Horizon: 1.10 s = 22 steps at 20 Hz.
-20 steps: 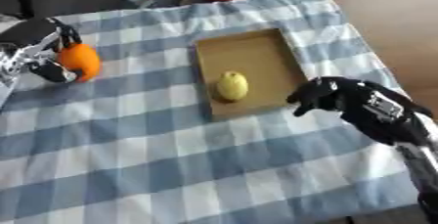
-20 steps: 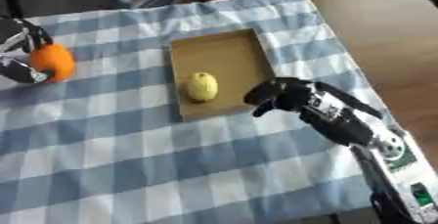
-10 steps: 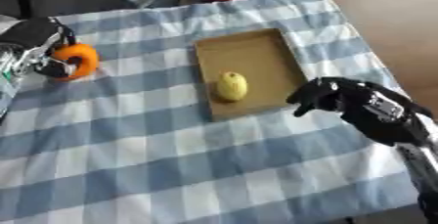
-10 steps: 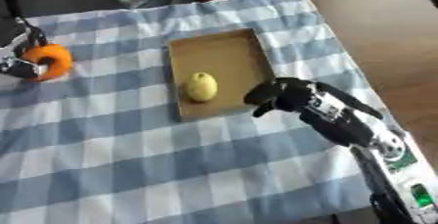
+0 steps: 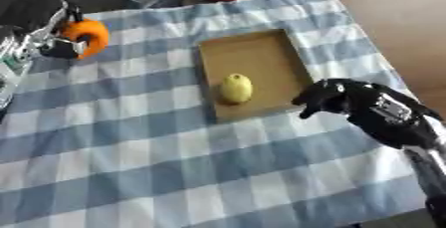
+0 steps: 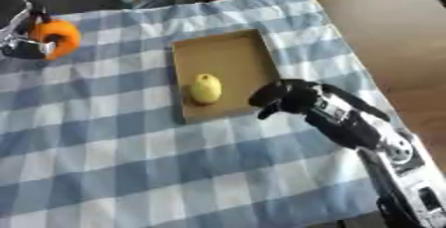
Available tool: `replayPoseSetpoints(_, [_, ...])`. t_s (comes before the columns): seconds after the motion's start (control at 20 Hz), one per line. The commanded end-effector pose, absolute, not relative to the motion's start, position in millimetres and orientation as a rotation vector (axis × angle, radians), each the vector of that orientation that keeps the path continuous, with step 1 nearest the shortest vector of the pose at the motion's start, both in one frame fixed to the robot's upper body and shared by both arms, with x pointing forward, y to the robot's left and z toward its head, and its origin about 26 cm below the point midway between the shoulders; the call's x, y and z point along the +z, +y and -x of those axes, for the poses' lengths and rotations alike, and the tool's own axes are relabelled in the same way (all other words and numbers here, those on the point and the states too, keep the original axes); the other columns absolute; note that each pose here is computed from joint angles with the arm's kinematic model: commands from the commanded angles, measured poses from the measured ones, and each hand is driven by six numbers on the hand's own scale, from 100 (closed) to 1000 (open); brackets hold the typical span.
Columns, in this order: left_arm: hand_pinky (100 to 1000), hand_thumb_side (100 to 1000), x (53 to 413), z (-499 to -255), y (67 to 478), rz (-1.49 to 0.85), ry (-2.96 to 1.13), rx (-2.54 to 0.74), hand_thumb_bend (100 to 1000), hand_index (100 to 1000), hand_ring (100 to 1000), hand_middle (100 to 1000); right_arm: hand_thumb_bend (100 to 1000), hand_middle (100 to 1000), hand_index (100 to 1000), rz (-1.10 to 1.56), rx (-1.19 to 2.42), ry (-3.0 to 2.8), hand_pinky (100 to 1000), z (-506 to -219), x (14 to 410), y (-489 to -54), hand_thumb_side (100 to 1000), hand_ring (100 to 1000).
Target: Pick up objects on the table and place them in the box.
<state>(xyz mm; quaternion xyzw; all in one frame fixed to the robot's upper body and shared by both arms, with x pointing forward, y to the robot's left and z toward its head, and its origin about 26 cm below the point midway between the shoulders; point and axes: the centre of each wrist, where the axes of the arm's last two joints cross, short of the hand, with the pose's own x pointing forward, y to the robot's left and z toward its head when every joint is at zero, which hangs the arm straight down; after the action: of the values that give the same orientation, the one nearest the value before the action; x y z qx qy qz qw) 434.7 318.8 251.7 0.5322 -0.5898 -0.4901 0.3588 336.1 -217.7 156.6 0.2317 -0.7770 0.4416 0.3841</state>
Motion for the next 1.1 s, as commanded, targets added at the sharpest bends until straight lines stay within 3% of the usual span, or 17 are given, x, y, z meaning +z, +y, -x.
replayPoseSetpoints(0.05, [488,100,280.3,-431.2,297.7,-1.359,-1.635,-1.282,207,388,316,245,100,756,748,-0.593,1.152,-1.990,738,-336.3,163.2,-216.5,1000,845])
replayPoseSetpoints(0.55, [502,100,286.0,-430.9,212.9,-1.154,-1.845,-1.501,197,396,330,252,100,756,748,-0.633,1.187,-1.974,738,-336.3,164.1,-208.8,1000,845])
replayPoseSetpoints(1.1, [514,100,252.6,-434.2,169.1,-0.947,-1.855,-1.674,247,421,357,274,100,756,748,-0.662,1.206,-1.971,738,-336.4,166.5,-202.8,1000,846])
